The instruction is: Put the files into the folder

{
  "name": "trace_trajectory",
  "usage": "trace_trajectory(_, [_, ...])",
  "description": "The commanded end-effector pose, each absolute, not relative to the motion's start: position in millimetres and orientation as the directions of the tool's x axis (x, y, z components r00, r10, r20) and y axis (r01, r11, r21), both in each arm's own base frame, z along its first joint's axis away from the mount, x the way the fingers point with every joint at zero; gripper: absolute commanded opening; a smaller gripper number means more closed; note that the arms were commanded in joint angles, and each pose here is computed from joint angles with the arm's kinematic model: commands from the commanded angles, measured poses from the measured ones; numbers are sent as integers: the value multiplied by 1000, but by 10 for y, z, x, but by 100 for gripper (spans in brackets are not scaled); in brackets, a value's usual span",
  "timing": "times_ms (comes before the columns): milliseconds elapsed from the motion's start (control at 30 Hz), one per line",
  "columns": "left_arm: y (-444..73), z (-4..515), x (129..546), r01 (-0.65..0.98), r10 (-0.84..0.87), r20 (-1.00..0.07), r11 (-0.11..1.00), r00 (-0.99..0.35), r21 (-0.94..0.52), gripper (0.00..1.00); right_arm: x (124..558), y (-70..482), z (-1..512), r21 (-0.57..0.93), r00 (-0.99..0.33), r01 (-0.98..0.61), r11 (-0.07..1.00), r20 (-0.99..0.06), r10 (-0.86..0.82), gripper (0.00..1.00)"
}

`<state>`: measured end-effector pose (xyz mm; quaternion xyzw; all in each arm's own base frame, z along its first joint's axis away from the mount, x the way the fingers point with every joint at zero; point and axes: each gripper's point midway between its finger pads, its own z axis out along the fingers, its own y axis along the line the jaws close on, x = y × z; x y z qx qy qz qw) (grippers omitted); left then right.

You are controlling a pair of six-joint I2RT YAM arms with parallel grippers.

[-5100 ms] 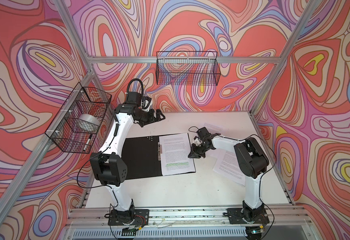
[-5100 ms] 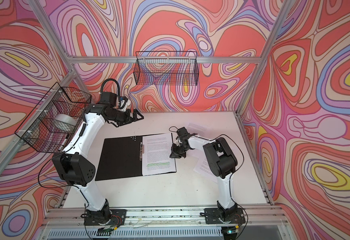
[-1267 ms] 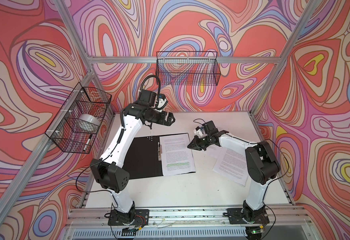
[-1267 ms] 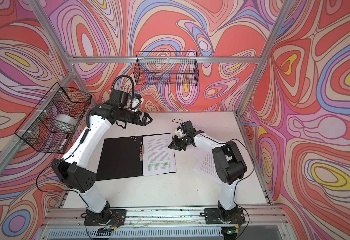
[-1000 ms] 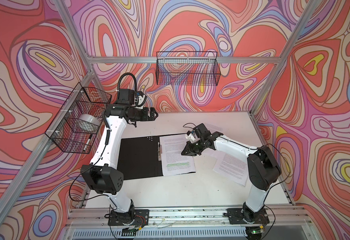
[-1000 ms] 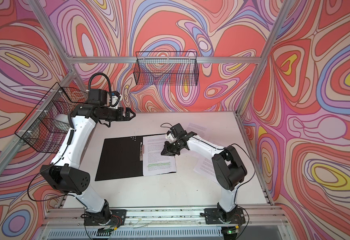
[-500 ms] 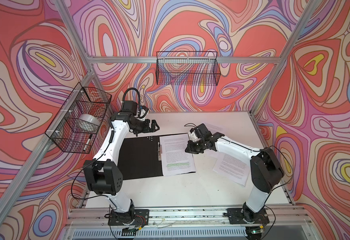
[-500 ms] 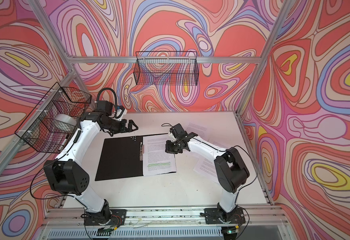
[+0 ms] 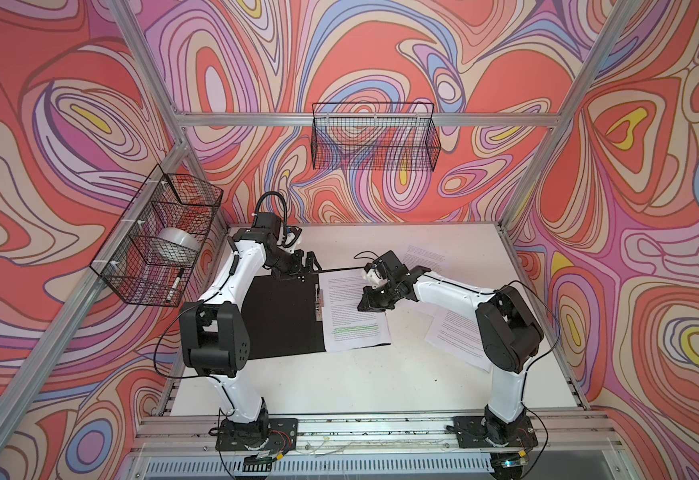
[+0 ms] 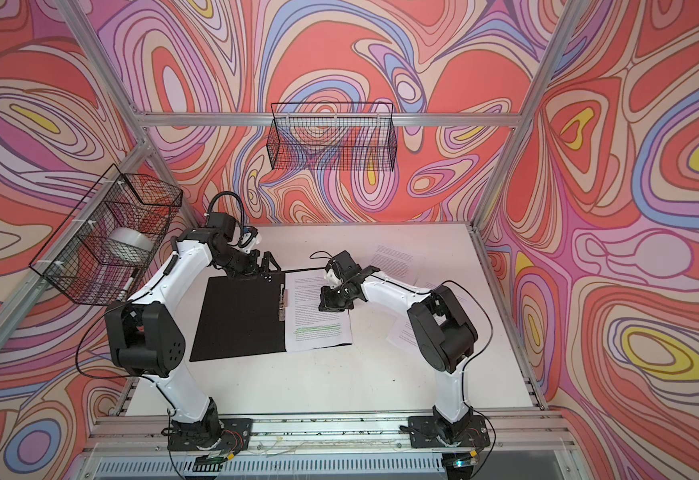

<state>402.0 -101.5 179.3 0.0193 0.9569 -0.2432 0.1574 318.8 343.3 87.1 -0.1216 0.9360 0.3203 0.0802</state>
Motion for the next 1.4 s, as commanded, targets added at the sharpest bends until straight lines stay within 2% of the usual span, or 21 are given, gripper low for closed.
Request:
trace_trajectory(0, [-872, 1942, 4131, 74, -88, -331, 891, -940, -449, 98, 2826, 3646, 1086, 578, -932, -362, 731, -238, -274, 12])
trace_trajectory(300, [-781, 2160, 4212, 32, -168, -346, 863, -923, -505, 98, 2281, 4089, 896, 560, -905, -420, 714, -206, -372, 12])
trace_trajectory(567, [-815, 2159, 4192, 33, -174, -339, 850, -925, -525, 98, 2051, 4251, 710, 560, -892, -434, 706, -159, -422, 12])
trace_trajectory(1367, [-799, 2049, 4156, 19, -177, -326, 855, -928, -518, 98, 2055, 4384, 315, 515, -863, -473, 715, -108, -493, 12])
